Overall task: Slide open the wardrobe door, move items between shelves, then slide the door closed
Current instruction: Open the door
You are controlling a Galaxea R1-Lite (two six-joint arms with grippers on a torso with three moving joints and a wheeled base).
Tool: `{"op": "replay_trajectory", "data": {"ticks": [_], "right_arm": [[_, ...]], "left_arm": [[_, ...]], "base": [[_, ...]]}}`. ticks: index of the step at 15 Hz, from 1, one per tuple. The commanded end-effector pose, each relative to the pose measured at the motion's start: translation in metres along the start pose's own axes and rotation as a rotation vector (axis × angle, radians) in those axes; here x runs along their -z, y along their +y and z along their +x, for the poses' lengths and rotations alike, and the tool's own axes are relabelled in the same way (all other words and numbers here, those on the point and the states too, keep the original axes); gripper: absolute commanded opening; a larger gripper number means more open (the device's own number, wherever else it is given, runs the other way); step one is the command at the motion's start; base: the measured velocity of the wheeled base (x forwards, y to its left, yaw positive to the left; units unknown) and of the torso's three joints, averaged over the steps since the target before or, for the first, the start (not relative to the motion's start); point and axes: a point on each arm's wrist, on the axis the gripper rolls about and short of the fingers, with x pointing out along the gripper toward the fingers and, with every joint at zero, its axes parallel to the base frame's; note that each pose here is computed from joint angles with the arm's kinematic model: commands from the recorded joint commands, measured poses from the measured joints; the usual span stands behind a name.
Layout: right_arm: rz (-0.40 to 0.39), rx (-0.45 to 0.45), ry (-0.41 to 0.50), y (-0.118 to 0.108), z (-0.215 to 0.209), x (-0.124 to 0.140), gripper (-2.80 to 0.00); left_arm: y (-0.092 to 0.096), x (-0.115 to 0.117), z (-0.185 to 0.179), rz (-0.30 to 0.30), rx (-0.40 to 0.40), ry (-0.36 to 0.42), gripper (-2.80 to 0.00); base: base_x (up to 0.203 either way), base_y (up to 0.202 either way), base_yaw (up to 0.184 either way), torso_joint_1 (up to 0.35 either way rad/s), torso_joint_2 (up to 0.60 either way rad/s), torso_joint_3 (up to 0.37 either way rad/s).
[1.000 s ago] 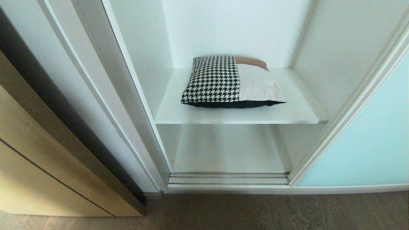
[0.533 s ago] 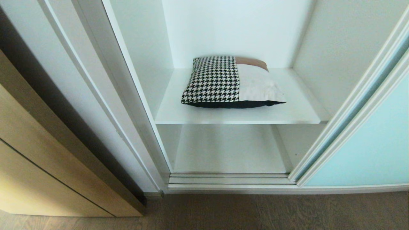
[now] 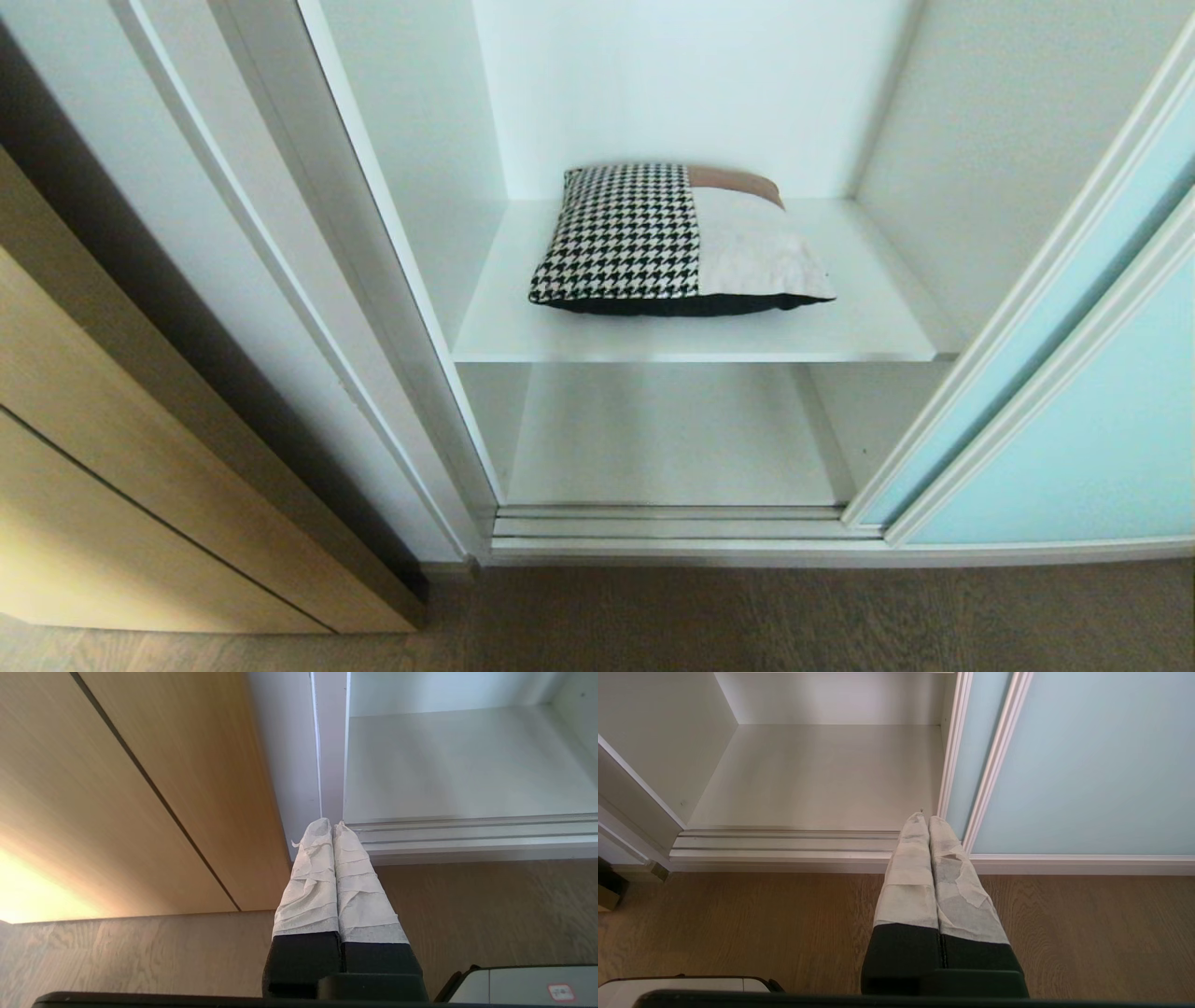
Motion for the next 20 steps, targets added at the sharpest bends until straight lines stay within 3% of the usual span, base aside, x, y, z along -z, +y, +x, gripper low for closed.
{"op": "replay_trajectory", "data": {"ticks": [1, 2, 3, 6, 9, 20], "right_arm": [[0.0, 0.001, 0.001, 0.0, 0.0001, -0.0001, -2.8], [0.0, 0.001, 0.001, 0.0, 0.0001, -0.0001, -2.8], [0.0, 0.001, 0.001, 0.0, 0.0001, -0.0001, -2.8], [0.0, 0.001, 0.001, 0.0, 0.0001, -0.0001, -2.8], [0.0, 0.001, 0.001, 0.0, 0.0001, -0.0001, -2.8], [0.0, 0.001, 0.001, 0.0, 0.0001, -0.0001, -2.8]], "left_arm": [[0.0002, 0.0011, 0.0004, -0.024, -0.013, 0.009, -2.8], [0.0005, 0.0008, 0.0001, -0.07, -0.023, 0.012, -2.8], [0.0006, 0.0005, -0.0002, -0.078, -0.027, 0.017, -2.8], [0.0005, 0.0009, 0.0002, -0.053, -0.024, 0.011, -2.8], [0.0008, 0.0003, 0.0005, -0.102, -0.033, -0.001, -2.8], [0.0007, 0.0003, 0.0005, -0.104, -0.034, -0.001, -2.8]], "base": [[0.0, 0.0, 0.0, 0.0, 0.0, 0.0], [0.0, 0.0, 0.0, 0.0, 0.0, 0.0], [0.0, 0.0, 0.0, 0.0, 0.0, 0.0], [0.0, 0.0, 0.0, 0.0, 0.0, 0.0], [0.0, 0.0, 0.0, 0.0, 0.0, 0.0], [0.0, 0.0, 0.0, 0.0, 0.0, 0.0]]}}
